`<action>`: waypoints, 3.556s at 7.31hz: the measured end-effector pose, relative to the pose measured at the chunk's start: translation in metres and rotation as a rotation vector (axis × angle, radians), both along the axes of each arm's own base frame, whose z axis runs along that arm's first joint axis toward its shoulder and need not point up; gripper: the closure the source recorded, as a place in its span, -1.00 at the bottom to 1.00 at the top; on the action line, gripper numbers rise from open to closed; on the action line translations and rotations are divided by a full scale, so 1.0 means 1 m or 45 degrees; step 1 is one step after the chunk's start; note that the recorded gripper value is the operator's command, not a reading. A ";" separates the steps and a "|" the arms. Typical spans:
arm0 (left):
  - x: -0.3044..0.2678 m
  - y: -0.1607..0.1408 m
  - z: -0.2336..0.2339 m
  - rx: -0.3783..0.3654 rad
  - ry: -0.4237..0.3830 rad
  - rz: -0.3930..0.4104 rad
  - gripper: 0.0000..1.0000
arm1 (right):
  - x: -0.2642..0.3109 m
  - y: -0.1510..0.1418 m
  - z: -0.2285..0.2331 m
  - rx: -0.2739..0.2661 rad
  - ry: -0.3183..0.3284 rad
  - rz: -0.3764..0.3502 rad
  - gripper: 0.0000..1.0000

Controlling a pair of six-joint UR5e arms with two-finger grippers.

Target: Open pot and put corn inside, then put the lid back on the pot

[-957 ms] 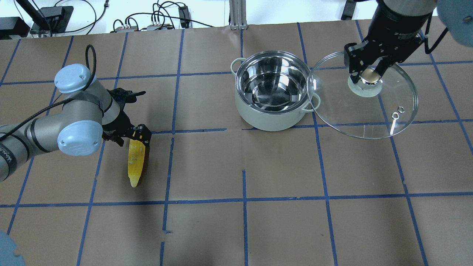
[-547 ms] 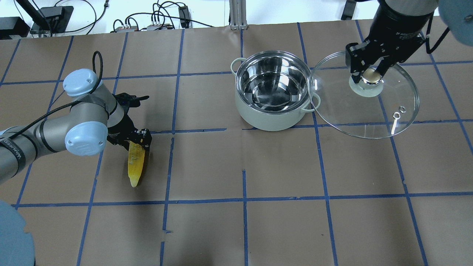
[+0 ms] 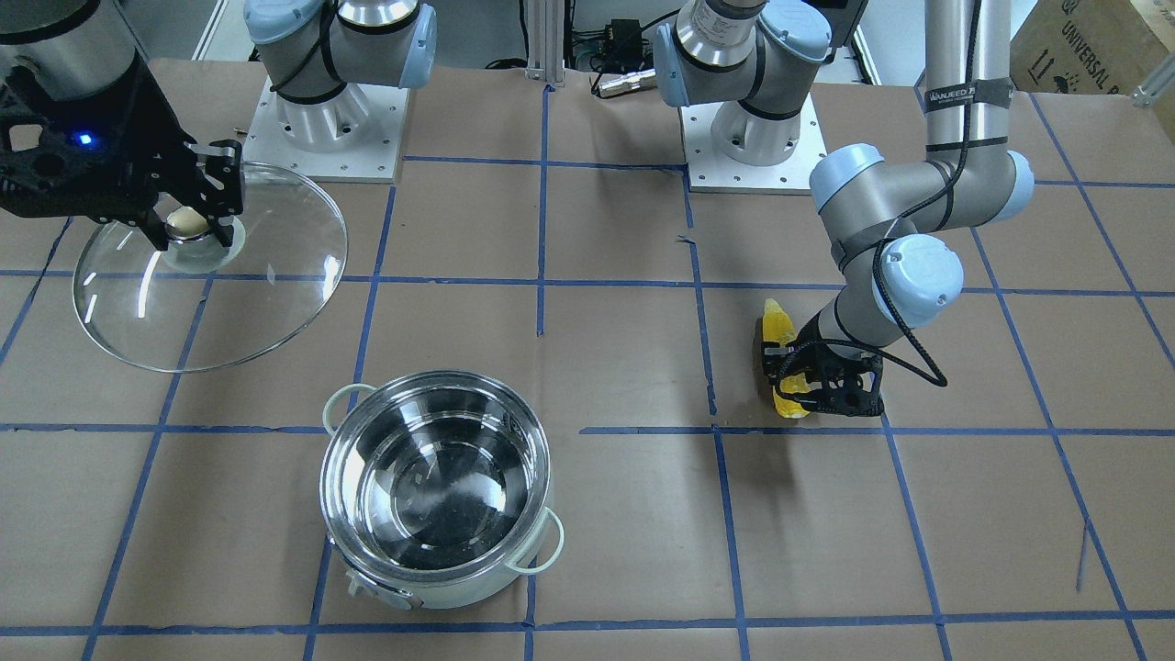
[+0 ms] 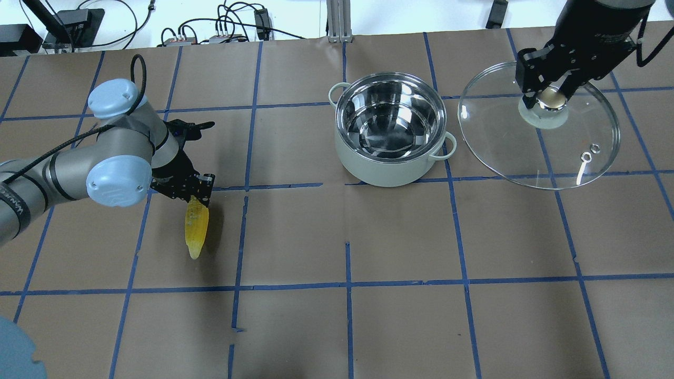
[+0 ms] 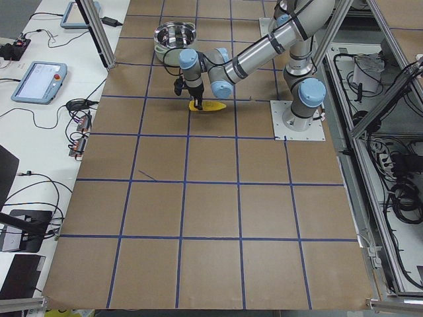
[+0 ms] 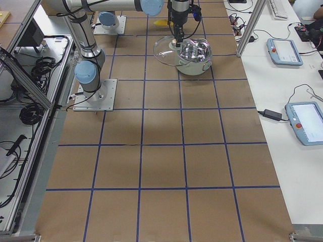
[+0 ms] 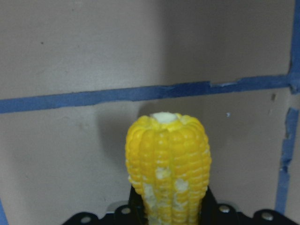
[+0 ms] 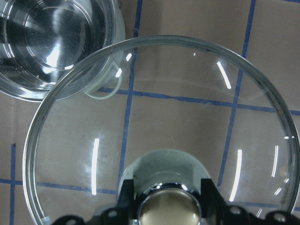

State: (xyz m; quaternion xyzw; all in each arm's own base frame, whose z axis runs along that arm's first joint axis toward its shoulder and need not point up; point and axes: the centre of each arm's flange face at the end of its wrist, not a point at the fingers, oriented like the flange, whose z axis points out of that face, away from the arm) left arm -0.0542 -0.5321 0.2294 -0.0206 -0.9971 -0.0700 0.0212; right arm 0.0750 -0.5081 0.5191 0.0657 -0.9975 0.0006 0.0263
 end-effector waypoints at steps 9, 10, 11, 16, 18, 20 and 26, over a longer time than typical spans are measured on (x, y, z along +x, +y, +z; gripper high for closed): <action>-0.316 -0.120 0.129 -0.198 0.120 0.011 0.78 | -0.006 -0.009 -0.033 0.062 0.030 0.048 0.17; -0.338 -0.128 0.122 -0.202 0.125 0.019 0.71 | -0.006 -0.008 -0.035 0.063 0.018 0.048 0.16; -0.351 -0.134 0.111 -0.199 0.124 0.022 0.05 | -0.005 -0.007 -0.037 0.066 0.004 0.050 0.16; -0.362 -0.141 0.087 -0.185 0.109 -0.001 -1.00 | -0.001 -0.007 -0.039 0.068 -0.013 0.056 0.16; -0.345 -0.141 0.109 -0.211 0.114 -0.048 -1.00 | 0.001 -0.008 -0.038 0.065 -0.012 0.048 0.15; -0.298 -0.142 0.148 -0.230 0.107 -0.077 -1.00 | 0.027 -0.030 -0.045 0.030 -0.003 0.062 0.15; -0.094 -0.029 0.241 -0.226 -0.016 -0.083 -1.00 | 0.197 -0.138 -0.126 0.062 0.006 0.282 0.15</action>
